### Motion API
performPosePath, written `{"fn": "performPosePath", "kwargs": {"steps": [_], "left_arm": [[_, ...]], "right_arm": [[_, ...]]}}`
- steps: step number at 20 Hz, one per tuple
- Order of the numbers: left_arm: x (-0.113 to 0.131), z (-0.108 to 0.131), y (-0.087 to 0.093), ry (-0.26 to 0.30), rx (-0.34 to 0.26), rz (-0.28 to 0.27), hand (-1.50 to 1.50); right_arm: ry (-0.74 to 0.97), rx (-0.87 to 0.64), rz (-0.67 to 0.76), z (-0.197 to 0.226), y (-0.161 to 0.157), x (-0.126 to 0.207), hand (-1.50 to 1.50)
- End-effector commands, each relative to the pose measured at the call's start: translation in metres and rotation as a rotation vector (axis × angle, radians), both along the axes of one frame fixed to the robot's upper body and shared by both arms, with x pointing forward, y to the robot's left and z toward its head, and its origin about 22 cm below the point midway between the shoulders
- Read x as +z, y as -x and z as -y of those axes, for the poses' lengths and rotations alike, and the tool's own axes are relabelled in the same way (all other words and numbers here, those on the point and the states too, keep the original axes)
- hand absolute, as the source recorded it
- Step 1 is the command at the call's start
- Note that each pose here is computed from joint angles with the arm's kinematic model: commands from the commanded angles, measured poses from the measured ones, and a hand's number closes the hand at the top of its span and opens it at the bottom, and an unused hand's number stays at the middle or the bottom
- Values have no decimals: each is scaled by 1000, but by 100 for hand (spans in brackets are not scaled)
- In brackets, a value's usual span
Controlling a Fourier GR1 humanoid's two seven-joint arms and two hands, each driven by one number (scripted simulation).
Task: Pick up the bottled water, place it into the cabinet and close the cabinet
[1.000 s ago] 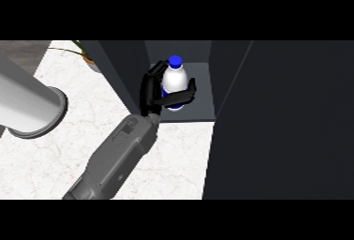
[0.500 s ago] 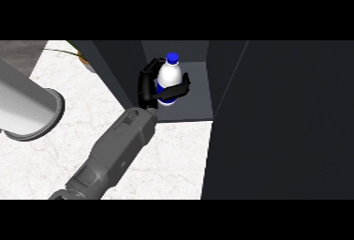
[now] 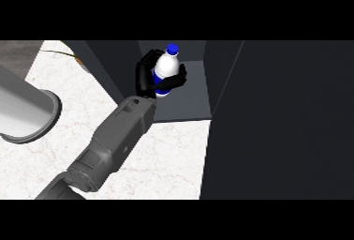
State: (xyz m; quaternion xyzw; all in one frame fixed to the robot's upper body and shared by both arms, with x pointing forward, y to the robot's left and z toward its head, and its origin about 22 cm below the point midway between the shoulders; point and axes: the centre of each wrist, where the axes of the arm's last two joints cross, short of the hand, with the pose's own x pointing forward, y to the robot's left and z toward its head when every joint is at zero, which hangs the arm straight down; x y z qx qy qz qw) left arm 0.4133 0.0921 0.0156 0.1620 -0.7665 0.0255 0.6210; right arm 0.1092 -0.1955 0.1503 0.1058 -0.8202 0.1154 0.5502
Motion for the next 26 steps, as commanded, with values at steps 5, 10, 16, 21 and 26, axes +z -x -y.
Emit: {"fn": "performPosePath", "kwargs": {"steps": [5, 10, 16, 21, 26], "left_arm": [[-16, -13, 1, -59, 7, -18, -150], [21, -17, -21, -17, 11, 4, -150], [-3, -11, -7, 36, -6, 20, -150], [13, -6, -16, -29, -71, 32, -150], [29, 5, -19, 105, -213, 118, -150]], "right_arm": [[-21, 36, 30, 8, 8, 19, -150], [-54, 29, 35, 3, 12, 15, -150], [-46, 48, 28, 12, 13, 11, -150], [-51, 39, 14, 11, 8, 12, -150], [-24, 26, 33, 7, 9, 16, -150]]}}
